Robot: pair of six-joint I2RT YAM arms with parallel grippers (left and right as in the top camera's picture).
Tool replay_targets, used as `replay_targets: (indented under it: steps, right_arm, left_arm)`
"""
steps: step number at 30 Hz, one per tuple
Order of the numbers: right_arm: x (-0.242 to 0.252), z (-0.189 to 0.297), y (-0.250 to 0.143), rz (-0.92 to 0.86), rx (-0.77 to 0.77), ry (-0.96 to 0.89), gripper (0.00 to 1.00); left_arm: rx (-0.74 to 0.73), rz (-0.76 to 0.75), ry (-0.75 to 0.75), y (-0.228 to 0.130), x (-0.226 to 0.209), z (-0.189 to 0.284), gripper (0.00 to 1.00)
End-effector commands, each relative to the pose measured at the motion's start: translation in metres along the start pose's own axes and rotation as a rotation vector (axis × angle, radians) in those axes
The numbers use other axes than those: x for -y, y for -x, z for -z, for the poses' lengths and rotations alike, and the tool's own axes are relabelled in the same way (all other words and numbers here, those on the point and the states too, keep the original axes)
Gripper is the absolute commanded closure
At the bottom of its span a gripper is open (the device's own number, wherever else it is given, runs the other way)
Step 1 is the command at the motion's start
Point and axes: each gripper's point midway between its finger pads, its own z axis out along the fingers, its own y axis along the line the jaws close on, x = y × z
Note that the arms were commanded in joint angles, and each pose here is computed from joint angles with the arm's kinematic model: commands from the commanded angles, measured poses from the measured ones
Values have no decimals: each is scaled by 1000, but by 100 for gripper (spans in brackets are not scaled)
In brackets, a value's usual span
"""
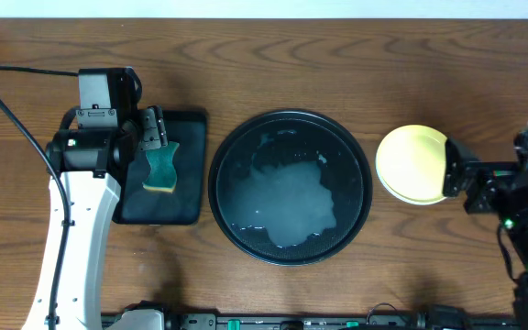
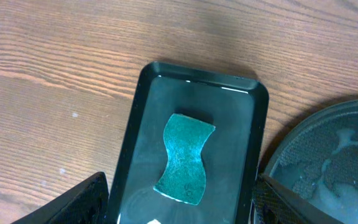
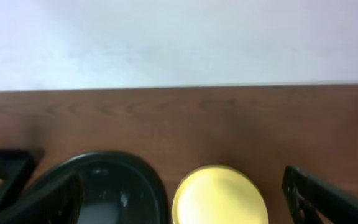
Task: Clean dirty plates on tray and stack at the side
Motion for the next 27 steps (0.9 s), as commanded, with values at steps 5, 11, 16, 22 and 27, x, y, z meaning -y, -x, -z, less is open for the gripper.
replay_targets:
  steps: [5,11,16,22,27]
  right_arm:
    - [-6,-17,-58,135,127,40,1]
    - [-1,-32,-124,132,171,42,1]
    - [2,-45,-159,106,236,46,1]
    - [5,-54,-182,88,294,51,1]
    - [8,-59,-191,87,290,43,1]
  left_arm:
    - [8,13,-1,3,-1,3,25]
    - [8,13,-1,3,-1,3,25]
    - [8,13,-1,3,-1,3,25]
    - [8,13,-1,3,-1,3,25]
    - [8,13,-1,3,-1,3,25]
